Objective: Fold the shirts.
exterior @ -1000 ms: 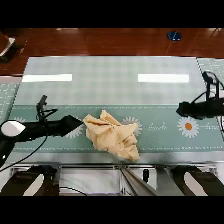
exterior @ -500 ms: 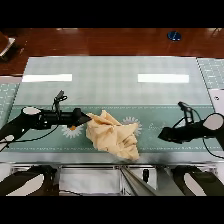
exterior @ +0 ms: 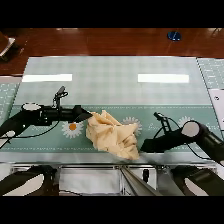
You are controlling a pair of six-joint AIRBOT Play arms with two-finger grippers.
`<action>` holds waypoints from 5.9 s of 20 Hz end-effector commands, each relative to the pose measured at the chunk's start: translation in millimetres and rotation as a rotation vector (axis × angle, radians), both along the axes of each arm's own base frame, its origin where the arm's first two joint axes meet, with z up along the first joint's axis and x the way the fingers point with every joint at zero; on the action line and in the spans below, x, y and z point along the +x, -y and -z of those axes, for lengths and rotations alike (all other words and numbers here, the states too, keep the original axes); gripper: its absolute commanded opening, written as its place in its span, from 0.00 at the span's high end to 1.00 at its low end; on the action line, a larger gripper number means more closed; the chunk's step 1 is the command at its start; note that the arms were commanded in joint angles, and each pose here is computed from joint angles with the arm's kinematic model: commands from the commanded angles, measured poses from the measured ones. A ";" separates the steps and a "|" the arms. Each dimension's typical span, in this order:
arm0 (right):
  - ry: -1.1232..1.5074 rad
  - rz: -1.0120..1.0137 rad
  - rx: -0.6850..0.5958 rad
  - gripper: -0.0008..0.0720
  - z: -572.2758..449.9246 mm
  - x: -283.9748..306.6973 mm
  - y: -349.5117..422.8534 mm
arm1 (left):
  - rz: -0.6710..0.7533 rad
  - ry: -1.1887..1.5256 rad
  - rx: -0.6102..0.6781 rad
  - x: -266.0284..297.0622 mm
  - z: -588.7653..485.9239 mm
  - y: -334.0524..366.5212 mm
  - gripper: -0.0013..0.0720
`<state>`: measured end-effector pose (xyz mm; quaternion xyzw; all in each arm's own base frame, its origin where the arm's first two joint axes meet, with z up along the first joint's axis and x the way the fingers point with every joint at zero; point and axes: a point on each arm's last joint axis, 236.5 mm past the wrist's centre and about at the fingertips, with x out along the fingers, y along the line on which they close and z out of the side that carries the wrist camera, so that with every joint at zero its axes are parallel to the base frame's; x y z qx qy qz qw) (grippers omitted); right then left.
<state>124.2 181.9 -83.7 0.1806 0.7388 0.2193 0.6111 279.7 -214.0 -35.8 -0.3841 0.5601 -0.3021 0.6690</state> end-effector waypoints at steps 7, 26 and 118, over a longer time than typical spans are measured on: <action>0.041 -0.041 0.185 0.88 1.2 10.8 -79.8 | -0.002 0.006 -0.001 1.8 -1.3 -0.4 0.96; 1.533 0.360 -0.399 0.95 -561.3 104.3 161.9 | -0.676 1.481 0.499 -44.5 -512.8 -164.6 0.96; 0.182 0.528 0.083 0.95 -35.7 208.4 153.2 | -0.280 0.077 -0.046 16.9 -7.8 -94.9 0.96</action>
